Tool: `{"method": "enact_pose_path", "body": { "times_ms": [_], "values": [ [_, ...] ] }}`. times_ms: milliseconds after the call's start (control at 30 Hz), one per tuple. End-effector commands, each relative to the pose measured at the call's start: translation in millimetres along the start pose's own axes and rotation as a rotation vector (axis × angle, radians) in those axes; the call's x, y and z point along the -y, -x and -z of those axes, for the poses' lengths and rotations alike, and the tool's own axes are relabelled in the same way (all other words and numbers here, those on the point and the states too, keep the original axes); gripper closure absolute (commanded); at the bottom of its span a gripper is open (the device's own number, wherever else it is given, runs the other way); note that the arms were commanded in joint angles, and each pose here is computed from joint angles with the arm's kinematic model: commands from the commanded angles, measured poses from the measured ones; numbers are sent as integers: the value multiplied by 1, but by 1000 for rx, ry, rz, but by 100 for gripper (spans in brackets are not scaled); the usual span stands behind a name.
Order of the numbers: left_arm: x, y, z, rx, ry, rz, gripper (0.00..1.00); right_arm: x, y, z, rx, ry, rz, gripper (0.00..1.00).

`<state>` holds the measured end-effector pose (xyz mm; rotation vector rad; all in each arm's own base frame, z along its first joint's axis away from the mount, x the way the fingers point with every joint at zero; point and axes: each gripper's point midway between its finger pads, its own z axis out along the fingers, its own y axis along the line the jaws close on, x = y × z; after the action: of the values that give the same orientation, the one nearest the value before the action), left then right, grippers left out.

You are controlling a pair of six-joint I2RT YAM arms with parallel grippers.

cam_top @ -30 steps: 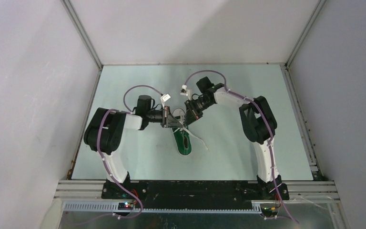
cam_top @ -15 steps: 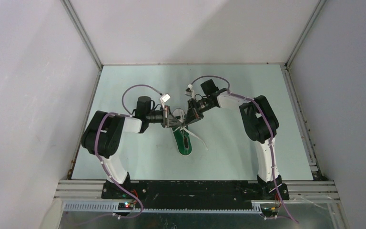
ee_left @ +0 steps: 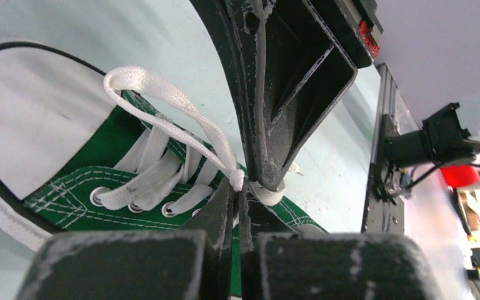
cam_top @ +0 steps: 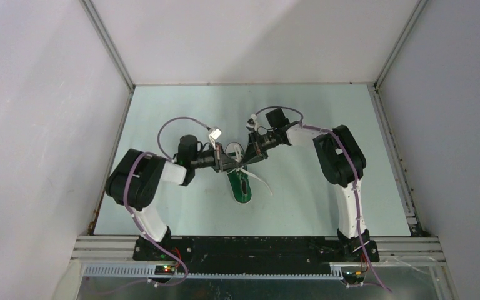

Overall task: Tie the shoes
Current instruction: Wrap the shoelace around the shoelace.

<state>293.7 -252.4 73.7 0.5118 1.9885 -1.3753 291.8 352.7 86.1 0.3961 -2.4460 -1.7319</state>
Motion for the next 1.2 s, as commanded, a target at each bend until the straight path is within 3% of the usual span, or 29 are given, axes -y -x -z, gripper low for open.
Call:
{"method": "enact_pose_path", "body": {
  "times_ms": [0, 300, 533, 800, 933, 1100, 1167],
  "values": [
    [15, 34, -11, 197, 22, -69, 100, -41, -7, 5, -29, 90, -4, 100],
    [29, 18, -13, 179, -8, -115, 100, -48, -3, 8, -26, 124, -13, 100],
    [46, 17, -7, 155, -79, -210, 82, -46, 0, 10, -13, 114, -9, 100],
    [41, 6, -5, 85, -103, -327, 78, -44, -2, 12, -17, 106, -9, 100],
    [35, 3, -4, 80, -73, -343, 83, -42, -3, 12, -16, 97, -13, 100],
    [14, 22, -4, 200, 74, -328, 99, -38, -8, 9, -22, 76, -17, 100],
    [7, 32, -6, 245, 121, -305, 100, -39, -9, 9, -26, 75, -17, 100]
  ]
}}
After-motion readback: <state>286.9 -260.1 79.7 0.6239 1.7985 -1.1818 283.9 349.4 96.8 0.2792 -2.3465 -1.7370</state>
